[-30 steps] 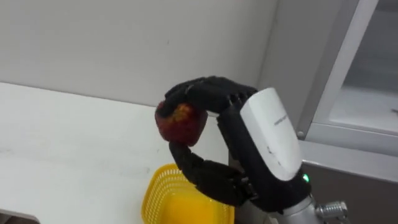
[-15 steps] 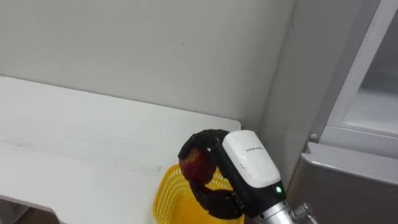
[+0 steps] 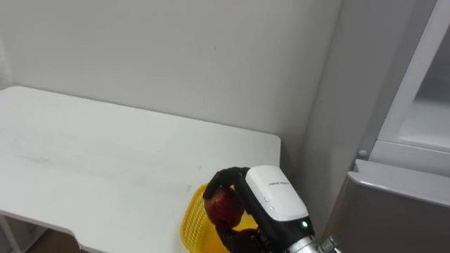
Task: Retrieve from the upper fridge
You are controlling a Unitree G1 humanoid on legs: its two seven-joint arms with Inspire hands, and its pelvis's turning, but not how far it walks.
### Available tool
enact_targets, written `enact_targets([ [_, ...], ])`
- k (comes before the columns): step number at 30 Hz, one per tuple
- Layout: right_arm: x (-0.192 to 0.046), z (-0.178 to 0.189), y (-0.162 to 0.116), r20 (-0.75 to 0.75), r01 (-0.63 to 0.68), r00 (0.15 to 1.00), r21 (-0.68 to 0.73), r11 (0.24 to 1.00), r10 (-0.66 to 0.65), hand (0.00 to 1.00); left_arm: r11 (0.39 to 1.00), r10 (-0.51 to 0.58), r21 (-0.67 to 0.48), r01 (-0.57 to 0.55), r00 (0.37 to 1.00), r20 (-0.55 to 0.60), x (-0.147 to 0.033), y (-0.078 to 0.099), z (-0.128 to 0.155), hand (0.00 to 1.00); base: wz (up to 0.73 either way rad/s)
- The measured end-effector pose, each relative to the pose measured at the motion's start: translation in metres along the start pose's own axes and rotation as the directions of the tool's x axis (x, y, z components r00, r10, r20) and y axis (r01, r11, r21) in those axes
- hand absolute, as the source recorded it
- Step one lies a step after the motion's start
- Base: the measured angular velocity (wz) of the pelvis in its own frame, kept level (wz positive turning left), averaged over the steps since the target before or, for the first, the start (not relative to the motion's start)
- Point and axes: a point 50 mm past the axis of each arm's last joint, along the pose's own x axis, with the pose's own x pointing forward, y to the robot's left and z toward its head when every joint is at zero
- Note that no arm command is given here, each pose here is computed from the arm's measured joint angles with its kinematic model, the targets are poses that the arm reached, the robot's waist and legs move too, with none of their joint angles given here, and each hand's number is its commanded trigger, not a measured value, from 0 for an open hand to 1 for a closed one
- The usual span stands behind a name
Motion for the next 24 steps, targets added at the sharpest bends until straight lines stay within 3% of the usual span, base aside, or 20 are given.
enact_targets([
  [1, 0.0, 0.0, 0.0, -0.001, -0.001, 1.0, 0.0, 1.0, 0.001, 0.63, 1.0, -0.002, 0.002, 0.002, 1.0, 0.001, 0.0, 0.0, 0.001, 0.0, 0.0],
  [2, 0.0, 0.0, 0.0, -0.002, -0.001, 1.0, 0.0, 1.0, 0.001, 0.06, 1.0, -0.002, 0.002, 0.002, 1.0, 0.001, 0.0, 0.0, 0.001, 0.0, 0.0],
  [3, 0.0, -0.001, 0.001, -0.005, -0.003, 1.0, 0.0, 1.0, 0.003, 0.0, 1.0, 0.0, 0.002, 0.0, 1.0, 0.0, 0.0, 0.001, 0.002, 0.0, 0.0],
  [24, -0.002, -0.005, 0.011, -0.047, -0.045, 0.998, 0.01, 0.999, 0.045, 0.0, 1.0, -0.01, 0.002, 0.01, 1.0, 0.002, 0.0, -0.006, 0.005, 0.0, 0.0],
])
